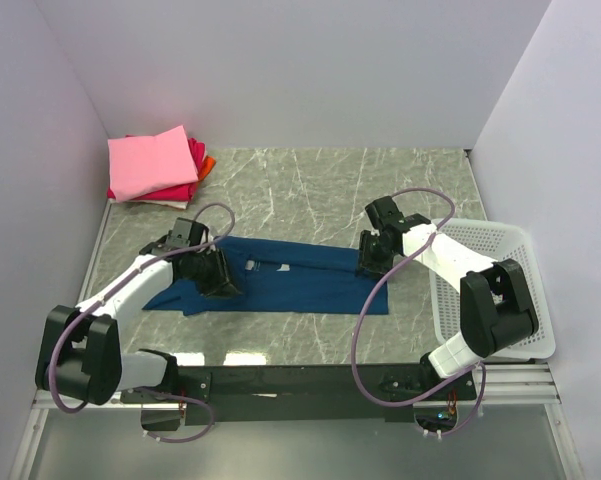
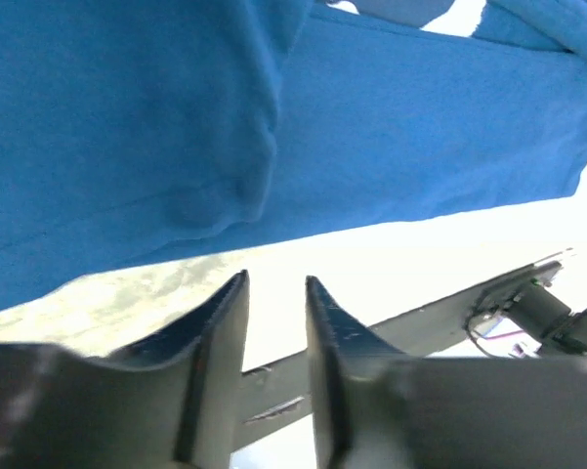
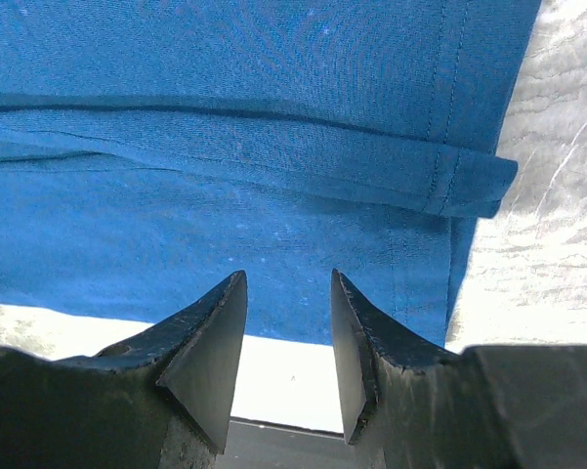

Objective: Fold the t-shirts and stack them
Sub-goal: Fold the tshirt

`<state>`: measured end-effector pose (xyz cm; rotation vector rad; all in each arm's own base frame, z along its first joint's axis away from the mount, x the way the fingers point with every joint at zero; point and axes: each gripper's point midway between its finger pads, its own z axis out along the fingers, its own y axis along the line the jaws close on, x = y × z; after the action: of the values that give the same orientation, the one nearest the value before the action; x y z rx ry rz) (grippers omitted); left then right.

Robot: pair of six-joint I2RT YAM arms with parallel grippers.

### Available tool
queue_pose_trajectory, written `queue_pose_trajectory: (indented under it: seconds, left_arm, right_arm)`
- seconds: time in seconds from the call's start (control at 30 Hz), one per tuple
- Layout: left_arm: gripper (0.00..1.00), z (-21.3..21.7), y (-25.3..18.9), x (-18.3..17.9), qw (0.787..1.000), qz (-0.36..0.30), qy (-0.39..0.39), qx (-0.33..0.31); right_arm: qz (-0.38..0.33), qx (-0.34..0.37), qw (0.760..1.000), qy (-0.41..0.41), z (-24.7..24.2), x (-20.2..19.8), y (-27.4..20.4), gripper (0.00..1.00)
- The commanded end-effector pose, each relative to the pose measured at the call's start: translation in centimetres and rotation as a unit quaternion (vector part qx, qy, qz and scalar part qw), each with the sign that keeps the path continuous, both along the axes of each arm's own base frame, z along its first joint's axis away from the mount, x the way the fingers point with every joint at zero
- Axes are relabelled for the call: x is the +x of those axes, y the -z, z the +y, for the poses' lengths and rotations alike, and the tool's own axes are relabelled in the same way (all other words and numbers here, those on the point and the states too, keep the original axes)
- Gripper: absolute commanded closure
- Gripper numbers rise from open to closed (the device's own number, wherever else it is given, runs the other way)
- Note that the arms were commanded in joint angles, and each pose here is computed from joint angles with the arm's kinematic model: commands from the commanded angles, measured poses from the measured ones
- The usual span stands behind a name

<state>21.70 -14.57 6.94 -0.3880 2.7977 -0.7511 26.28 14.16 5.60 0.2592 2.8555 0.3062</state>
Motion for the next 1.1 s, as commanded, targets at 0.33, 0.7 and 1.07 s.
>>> queue_pose_trajectory:
  seconds: [0.33,0.7,1.07]
  left_arm:
    - [0.47,2.3,-3.7,5.4,0.997,-0.048,-0.043,0.041]
    - [0.46,12.8,-1.2,12.2,0.980,-0.024,-0.177,0.084]
    - [0.47,16.2,3.1,14.3,0.972,0.012,-0.219,0.080]
  right_arm:
    - [-0.039,-0.031,0.998,0.036,-1.5,2.7,-2.4,0.53]
    - [-0.011,-0.081,0.994,0.070,-4.8,4.6,-0.3,0.49]
    - [-0.026,-0.070,0.993,0.091,-5.0,6.5,1.0,0.49]
